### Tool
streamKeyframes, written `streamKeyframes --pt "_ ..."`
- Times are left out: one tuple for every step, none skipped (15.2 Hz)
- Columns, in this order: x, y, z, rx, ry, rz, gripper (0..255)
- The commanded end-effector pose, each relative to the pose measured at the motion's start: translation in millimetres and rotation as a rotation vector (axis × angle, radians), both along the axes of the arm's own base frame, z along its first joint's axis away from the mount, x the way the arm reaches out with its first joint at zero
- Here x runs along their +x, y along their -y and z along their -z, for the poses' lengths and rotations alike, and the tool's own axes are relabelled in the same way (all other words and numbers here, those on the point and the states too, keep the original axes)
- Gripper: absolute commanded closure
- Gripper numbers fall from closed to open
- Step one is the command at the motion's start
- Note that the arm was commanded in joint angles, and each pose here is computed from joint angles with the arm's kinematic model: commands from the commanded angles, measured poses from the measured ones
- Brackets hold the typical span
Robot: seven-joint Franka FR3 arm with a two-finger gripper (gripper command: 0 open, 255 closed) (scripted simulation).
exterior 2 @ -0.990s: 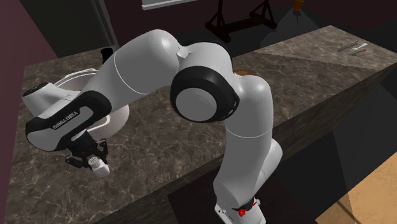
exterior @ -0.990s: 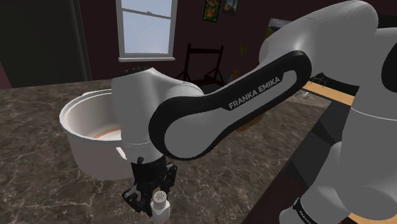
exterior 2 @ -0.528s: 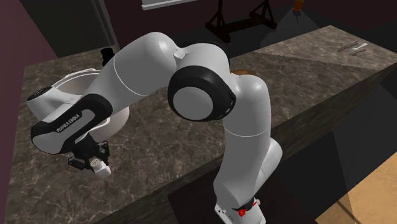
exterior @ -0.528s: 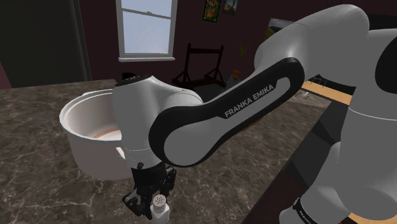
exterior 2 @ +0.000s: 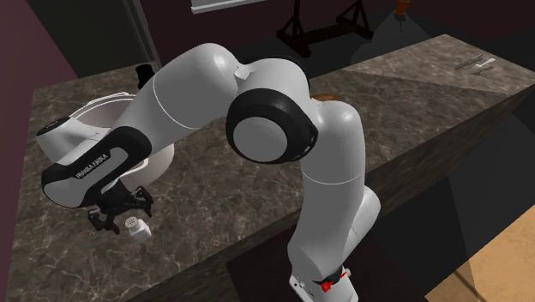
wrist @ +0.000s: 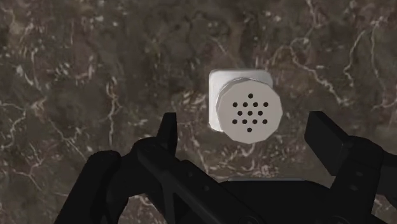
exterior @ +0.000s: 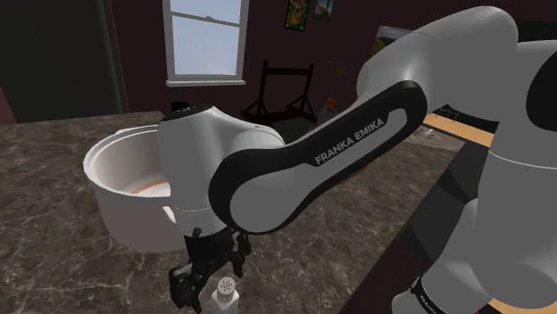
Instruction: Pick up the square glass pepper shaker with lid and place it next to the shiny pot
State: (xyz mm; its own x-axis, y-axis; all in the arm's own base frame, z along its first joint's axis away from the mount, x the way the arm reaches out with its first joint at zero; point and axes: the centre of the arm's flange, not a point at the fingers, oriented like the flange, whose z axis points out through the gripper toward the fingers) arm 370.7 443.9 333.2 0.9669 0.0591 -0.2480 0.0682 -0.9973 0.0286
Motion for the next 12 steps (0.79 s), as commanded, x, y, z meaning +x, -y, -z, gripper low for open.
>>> streamKeyframes --pt "3.2 -0.6 -12.8 0.000 0.000 0.000 0" --pt "6.5 -1.2 -25.6 0.000 0.000 0.000 0" --pt "9.7 -1.8 -38.3 0.000 0.000 0.000 0" --pt "12.3 -2.2 -48.4 0.000 0.000 0.000 0" --pt "12.3 -2.2 -48.4 0.000 0.000 0.000 0" --pt "12.3 -2.2 -48.4 0.000 0.000 0.000 0" --pt "12.3 -2.2 -48.4 0.000 0.000 0.000 0" --pt "12.3 -2.2 -48.4 0.000 0.000 0.000 0" --pt "12.3 -2.2 -48.4 0.000 0.000 0.000 0" --pt "12.3 -2.2 -48.4 0.000 0.000 0.000 0" --pt "12.3 -2.2 -48.4 0.000 0.000 0.000 0" --pt "12.3 -2.2 -48.4 0.000 0.000 0.000 0"
